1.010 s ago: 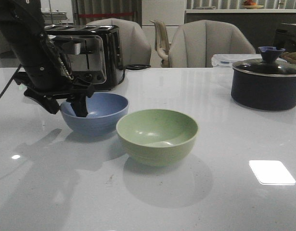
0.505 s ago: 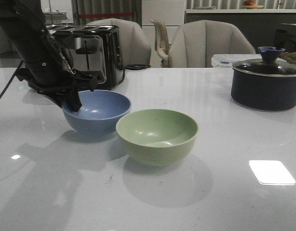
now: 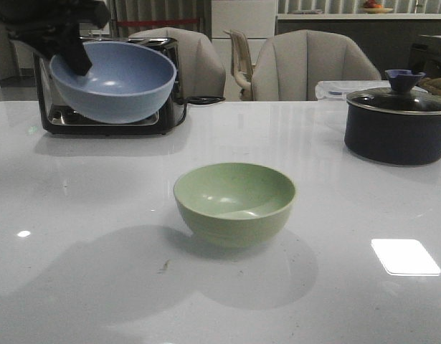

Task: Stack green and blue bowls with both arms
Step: 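Lift the blue bowl with the left gripper and carry it over the green bowl, then lower the blue bowl into the green bowl and open the left gripper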

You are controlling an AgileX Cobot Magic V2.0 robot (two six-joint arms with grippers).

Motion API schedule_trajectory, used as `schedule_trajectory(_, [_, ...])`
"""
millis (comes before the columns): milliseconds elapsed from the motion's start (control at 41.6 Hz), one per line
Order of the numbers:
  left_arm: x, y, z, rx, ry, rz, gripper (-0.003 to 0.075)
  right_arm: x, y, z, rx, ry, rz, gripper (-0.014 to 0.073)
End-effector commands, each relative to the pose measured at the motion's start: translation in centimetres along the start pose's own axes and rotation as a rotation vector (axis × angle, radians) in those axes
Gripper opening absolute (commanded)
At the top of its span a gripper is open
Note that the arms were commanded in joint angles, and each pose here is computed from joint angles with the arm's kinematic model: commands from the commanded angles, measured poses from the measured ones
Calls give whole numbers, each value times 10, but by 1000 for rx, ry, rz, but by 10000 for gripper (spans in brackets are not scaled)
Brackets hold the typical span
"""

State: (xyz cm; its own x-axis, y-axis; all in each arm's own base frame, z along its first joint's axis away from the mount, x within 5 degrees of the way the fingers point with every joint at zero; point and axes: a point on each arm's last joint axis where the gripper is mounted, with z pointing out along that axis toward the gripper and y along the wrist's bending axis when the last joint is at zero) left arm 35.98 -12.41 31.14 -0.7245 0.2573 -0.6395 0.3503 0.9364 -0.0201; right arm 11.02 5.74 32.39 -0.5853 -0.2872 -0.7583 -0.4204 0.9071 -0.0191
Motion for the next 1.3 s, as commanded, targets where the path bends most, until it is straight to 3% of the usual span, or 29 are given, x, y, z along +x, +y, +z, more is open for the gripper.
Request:
schedule_trajectory(0, [-14, -21, -36, 52, -115, 18, 102, -11, -1, -6, 4, -87, -12, 388])
schedule_trajectory(385, [-1, -105, -2, 219, -57, 135, 102, -11, -1, -6, 4, -86, -12, 388])
schedule_trajectory(529, [9, -122, 23, 238, -7, 160, 102, -11, -1, -6, 4, -86, -12, 388])
schedule_trajectory(697, [14, -126, 48, 234, 11, 157, 110, -11, -1, -6, 4, -86, -12, 388])
schedule_trajectory(818, [14, -127, 57, 231, -1, 154, 227, -11, -1, -6, 4, -86, -12, 388])
schedule_trajectory(1010, [13, -127, 58, 231, -14, 152, 534, -11, -1, -6, 4, -86, -12, 388])
schedule_trajectory(1082, [12, -125, 55, 230, -16, 150, 562, -11, -1, -6, 4, -86, -12, 388])
schedule_trajectory(1274, [2, -118, 15, 213, -71, 187, 540, -11, -1, -6, 4, -86, -12, 388])
